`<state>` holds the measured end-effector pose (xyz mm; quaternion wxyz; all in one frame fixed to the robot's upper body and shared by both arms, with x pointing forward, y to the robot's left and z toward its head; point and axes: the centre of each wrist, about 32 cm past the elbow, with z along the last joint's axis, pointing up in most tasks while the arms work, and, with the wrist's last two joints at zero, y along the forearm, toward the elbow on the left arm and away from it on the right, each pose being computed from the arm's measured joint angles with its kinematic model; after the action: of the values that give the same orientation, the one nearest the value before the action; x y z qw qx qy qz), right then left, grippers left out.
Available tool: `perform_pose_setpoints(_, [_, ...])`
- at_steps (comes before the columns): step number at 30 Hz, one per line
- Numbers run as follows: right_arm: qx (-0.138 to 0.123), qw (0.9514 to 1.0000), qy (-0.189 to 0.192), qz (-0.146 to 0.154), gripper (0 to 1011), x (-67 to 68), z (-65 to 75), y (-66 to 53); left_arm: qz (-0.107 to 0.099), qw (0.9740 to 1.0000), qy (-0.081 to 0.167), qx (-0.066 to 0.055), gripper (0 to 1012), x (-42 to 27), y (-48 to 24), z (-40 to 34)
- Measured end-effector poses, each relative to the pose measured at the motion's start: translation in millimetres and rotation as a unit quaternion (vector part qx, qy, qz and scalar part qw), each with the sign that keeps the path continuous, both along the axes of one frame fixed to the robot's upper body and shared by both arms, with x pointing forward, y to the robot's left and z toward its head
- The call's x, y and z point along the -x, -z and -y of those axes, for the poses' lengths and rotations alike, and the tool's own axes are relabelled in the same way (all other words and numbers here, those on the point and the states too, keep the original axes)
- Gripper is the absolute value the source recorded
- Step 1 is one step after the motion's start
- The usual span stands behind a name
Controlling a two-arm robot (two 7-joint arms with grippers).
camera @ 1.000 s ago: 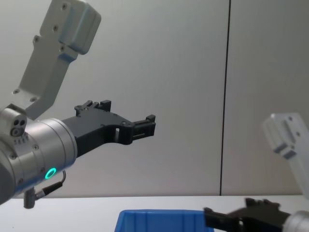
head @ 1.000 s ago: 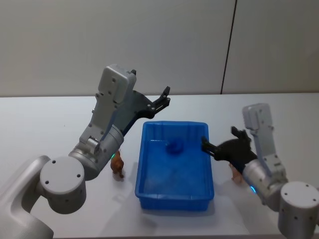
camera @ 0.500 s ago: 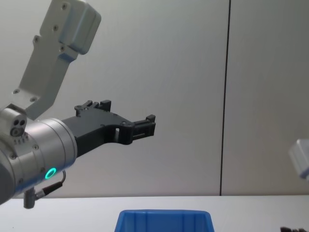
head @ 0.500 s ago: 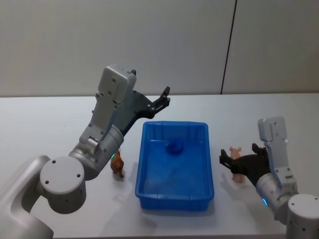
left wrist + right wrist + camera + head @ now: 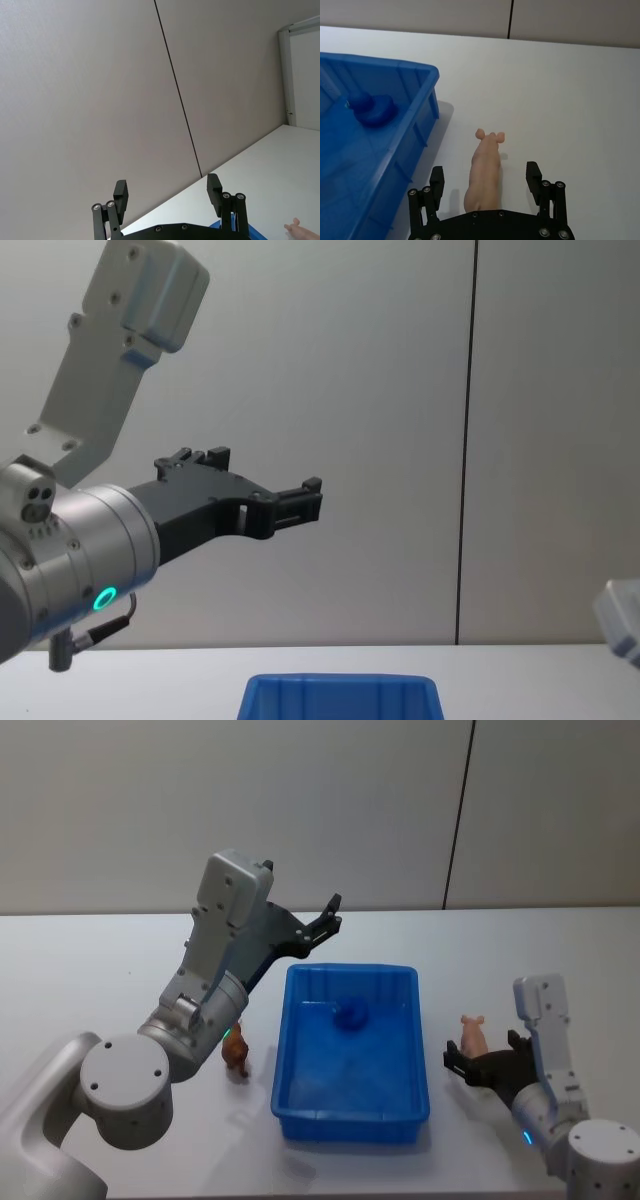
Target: Pick up the two dolls from the table and place them into the box.
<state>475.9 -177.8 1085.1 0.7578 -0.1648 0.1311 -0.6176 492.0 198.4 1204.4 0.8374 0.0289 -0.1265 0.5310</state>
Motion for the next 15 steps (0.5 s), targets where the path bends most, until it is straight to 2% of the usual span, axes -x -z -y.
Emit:
perform_pose_setpoints(7, [0.001,1.0,0.0,-0.01,1004,-5.2,-2.2,11.6,0.0,1.0,0.0,0.0,1001,0.0,0.0,0.0])
perform_pose_setpoints(14, [-0.002,0.9999,0.0,-0.017,885,-9.7,-4.4,20.1,0.0,1.0,0.0,0.0,1001,0.0,0.0,0.0])
perform_pose_setpoints(15, [-0.003,0.9998,0.0,-0.018,811,-11.3,-5.2,22.2,0.0,1.0,0.0,0.0,1001,0.0,0.0,0.0])
